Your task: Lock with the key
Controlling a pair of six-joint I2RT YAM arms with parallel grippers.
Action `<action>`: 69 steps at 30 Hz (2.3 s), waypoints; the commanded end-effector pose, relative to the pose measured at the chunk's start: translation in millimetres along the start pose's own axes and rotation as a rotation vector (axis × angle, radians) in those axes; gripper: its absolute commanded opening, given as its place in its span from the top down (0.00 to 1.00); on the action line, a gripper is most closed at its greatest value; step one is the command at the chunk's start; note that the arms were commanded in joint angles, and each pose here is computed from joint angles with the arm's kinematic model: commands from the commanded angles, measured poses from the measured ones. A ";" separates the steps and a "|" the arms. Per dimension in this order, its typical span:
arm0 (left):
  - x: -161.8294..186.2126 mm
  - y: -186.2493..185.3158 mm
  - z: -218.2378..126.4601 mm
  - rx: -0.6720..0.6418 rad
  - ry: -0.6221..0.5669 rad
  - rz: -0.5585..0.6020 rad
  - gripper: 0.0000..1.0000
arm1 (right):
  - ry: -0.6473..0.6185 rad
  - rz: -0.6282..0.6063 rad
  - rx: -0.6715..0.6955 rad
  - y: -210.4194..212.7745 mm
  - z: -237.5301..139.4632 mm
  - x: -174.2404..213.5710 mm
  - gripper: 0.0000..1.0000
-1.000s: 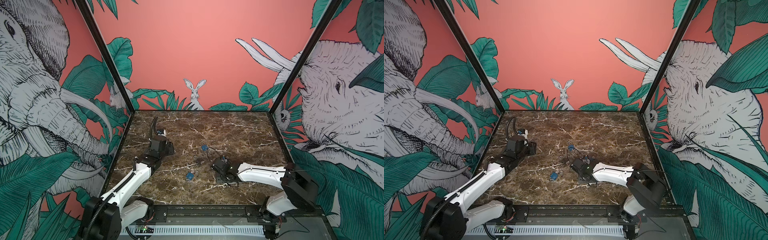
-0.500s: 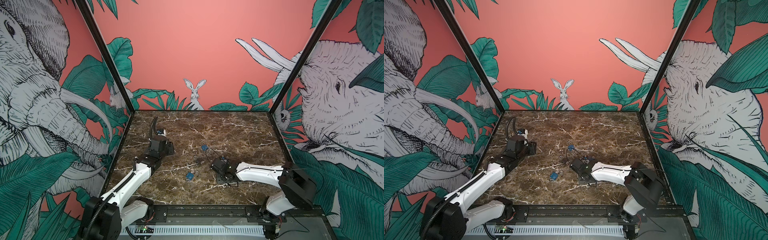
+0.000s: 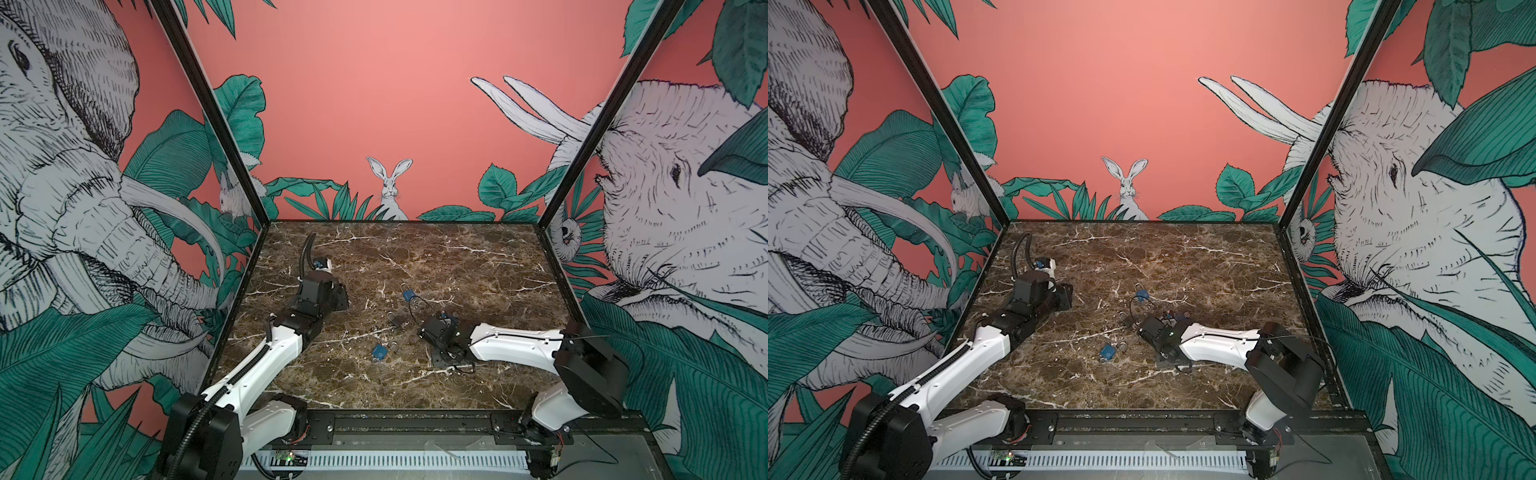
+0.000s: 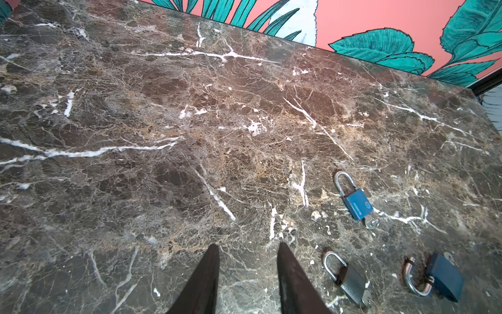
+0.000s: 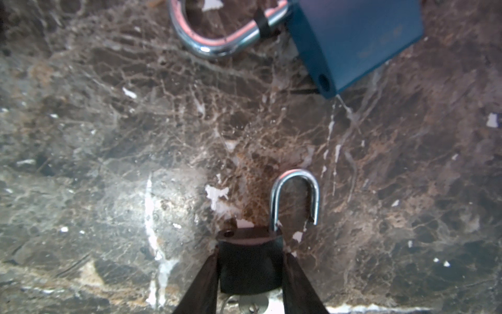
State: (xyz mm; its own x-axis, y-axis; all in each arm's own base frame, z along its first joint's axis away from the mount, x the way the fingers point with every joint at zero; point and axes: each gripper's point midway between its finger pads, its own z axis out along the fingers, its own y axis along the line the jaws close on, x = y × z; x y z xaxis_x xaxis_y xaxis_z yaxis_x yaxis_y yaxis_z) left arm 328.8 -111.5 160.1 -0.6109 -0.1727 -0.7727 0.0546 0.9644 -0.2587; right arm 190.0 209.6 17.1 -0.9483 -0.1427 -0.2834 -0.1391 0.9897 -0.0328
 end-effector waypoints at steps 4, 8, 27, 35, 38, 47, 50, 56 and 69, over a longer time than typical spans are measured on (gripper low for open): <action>-4.0 -1.4 -1.7 0.002 -0.017 -0.017 0.62 | -0.002 -0.014 0.026 -2.8 7.4 -0.1 0.60; -4.3 -1.8 -1.9 0.002 -0.015 -0.017 0.62 | -0.003 -0.015 0.021 -2.5 8.2 -0.4 0.67; 31.7 -50.0 -34.8 0.169 0.264 0.174 0.72 | -0.228 -0.265 -0.102 13.1 -77.1 -53.0 0.81; 53.7 -117.6 -49.0 0.428 0.377 0.147 0.72 | -0.341 -0.366 -0.249 39.2 -116.4 -70.6 0.81; 60.0 -139.2 -51.0 0.499 0.415 0.136 0.73 | -0.365 -0.397 -0.303 48.9 -123.4 -70.7 0.81; 61.9 -191.9 -54.0 0.693 0.439 0.063 0.74 | -0.401 -0.425 -0.410 65.8 -133.1 -67.0 0.80; 69.4 -207.3 -56.3 0.733 0.466 0.082 0.74 | -0.407 -0.424 -0.427 69.0 -135.0 -66.2 0.81; 71.6 -224.4 -52.3 0.783 0.469 0.049 0.72 | -0.414 -0.426 -0.428 70.7 -136.8 -67.3 0.80; 77.2 -240.2 -47.1 0.825 0.496 0.044 0.72 | -0.424 -0.420 -0.435 73.9 -139.2 -70.1 0.80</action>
State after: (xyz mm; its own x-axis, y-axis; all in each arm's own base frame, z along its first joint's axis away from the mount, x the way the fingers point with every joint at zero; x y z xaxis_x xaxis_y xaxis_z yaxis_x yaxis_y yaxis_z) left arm 228.9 -336.2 170.1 -0.8630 0.1603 -0.4791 0.4831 0.5393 -0.6898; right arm 204.3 284.1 155.7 -0.6351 -0.4333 -0.6394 -0.6403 0.7583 0.1221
